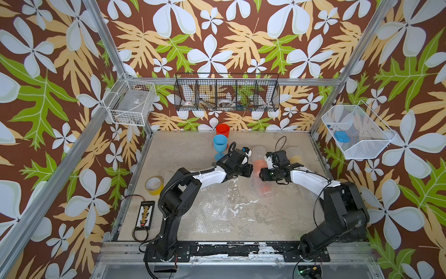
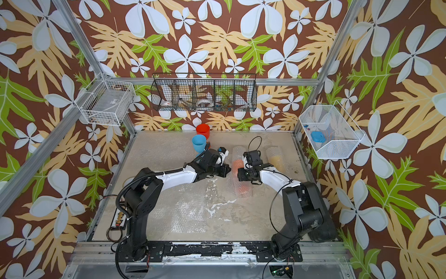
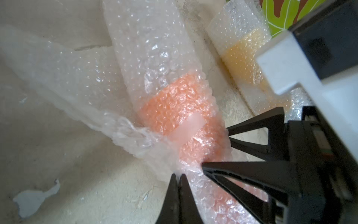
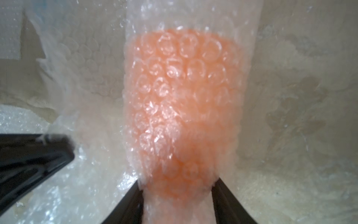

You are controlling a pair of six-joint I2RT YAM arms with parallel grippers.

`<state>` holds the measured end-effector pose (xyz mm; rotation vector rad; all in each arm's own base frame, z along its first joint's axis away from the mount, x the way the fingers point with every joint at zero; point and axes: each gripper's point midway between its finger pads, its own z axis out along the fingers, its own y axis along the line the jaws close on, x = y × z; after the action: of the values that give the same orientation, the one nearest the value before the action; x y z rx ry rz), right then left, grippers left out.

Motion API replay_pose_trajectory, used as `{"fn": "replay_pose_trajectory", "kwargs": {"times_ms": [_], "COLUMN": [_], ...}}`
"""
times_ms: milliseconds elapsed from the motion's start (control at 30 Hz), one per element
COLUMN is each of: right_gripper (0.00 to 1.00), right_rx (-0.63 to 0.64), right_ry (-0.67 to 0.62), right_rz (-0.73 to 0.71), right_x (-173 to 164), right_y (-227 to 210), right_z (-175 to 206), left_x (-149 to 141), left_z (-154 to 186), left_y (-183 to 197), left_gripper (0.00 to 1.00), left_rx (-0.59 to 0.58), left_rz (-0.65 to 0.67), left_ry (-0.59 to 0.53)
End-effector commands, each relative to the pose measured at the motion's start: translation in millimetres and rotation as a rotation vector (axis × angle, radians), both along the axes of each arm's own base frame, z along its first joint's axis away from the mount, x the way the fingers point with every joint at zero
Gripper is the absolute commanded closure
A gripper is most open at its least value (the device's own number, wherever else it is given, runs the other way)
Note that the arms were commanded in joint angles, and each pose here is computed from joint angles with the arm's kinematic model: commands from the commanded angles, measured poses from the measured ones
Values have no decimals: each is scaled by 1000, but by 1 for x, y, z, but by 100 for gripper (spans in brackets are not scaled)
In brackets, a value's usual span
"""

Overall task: Unpack wine glasses from bubble wrap
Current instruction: Move the bubble wrap to the center of the board.

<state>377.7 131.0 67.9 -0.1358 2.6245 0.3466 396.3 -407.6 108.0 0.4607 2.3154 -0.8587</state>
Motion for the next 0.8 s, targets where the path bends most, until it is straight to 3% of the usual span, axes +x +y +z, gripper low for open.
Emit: {"fn": "replay_pose_trajectory", "kwargs": {"times_ms": [0, 500, 767], "right_gripper": [44, 45, 45], "right_rx": [4, 34, 46], "right_ry": [-46, -86, -121], "right_rz": [-26, -69, -73], "right_x": [25, 140, 189], "right_y": [-3, -19, -18], "right_z": [6, 6, 14], "left_x": [17, 139, 176], "left_z": [-1, 29, 38], "left_y": [-3, -26, -21], "left_gripper": [100, 100, 100], "left_rx": [57, -10, -89], "left_rz": [18, 121, 187], "left_ry": [-13, -87, -167]}}
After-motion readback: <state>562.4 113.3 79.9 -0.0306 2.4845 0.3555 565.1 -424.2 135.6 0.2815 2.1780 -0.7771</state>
